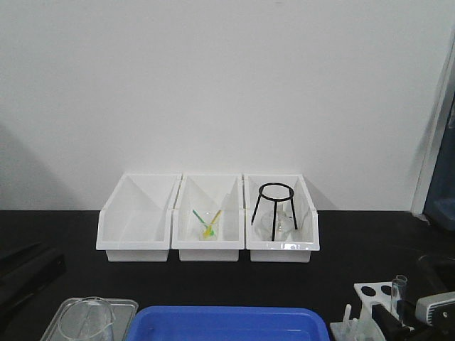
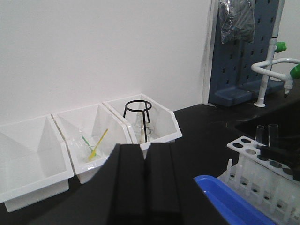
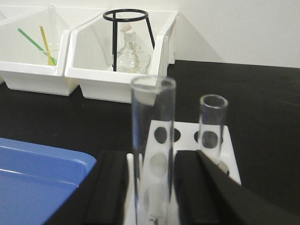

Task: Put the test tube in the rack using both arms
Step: 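Open the right gripper and lift it away from the rack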

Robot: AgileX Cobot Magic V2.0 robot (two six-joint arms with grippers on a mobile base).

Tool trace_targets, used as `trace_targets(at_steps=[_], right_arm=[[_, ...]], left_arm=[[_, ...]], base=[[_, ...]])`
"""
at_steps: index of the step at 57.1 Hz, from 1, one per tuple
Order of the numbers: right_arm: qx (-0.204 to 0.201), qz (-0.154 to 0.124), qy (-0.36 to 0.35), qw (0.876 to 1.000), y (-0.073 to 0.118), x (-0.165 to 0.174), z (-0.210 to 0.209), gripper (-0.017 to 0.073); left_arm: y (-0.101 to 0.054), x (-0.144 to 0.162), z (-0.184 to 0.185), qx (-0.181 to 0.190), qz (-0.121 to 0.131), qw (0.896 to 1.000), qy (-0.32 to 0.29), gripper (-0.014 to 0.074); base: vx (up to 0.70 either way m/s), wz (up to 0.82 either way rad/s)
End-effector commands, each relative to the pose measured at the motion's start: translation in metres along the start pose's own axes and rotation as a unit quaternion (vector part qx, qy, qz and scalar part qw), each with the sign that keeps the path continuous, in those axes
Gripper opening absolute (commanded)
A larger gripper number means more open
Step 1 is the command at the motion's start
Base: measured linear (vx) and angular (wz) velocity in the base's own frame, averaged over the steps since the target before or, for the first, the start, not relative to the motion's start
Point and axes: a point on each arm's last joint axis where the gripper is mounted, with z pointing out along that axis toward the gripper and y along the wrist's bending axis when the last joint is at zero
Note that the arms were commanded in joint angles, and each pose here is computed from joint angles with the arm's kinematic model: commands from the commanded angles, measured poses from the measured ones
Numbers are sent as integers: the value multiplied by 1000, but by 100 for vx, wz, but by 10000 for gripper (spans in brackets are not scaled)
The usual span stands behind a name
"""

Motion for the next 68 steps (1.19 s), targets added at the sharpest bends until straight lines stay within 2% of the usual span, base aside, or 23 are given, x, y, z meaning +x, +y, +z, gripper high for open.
trace_targets(at_steps=[1,6,19,28,32,40,41,45,51,55,68], right_arm=[[-4,-12,-87,996,0,-29,-3,446],[-3,-19,-108,994,1,-39,-10,475],[4,-51,-165,985,8,-82,-51,474],[4,-51,-176,983,18,-104,-96,433],[9,-50,-176,983,22,-109,-118,344],[51,-17,-175,983,24,-110,-162,-6],[56,-14,-175,983,24,-110,-165,-16],[77,-13,-175,981,23,-108,-177,-13],[91,-46,-183,978,23,-108,-186,-12],[93,-58,-185,977,24,-108,-188,-12],[94,-57,-184,977,24,-108,-188,-10]], left_arm=[[-3,-10,-1,13,-6,1000,-17,-7],[-3,-10,-1,13,-6,1000,-17,-7],[-3,-10,-1,13,-6,1000,-17,-7],[-2,0,0,13,-6,1000,-4,-7],[-4,10,1,22,-6,1000,9,-7],[-10,31,0,61,-7,998,31,-7],[-11,33,0,65,-8,997,32,-7],[-13,37,0,77,-9,996,36,-7],[-14,39,0,81,-7,996,37,-7],[-13,39,0,79,-7,996,38,-7],[-12,39,0,74,-7,996,39,-7]], base=[[0,0],[0,0],[0,0],[0,0],[0,0],[0,0],[0,0],[0,0],[0,0],[0,0],[0,0]])
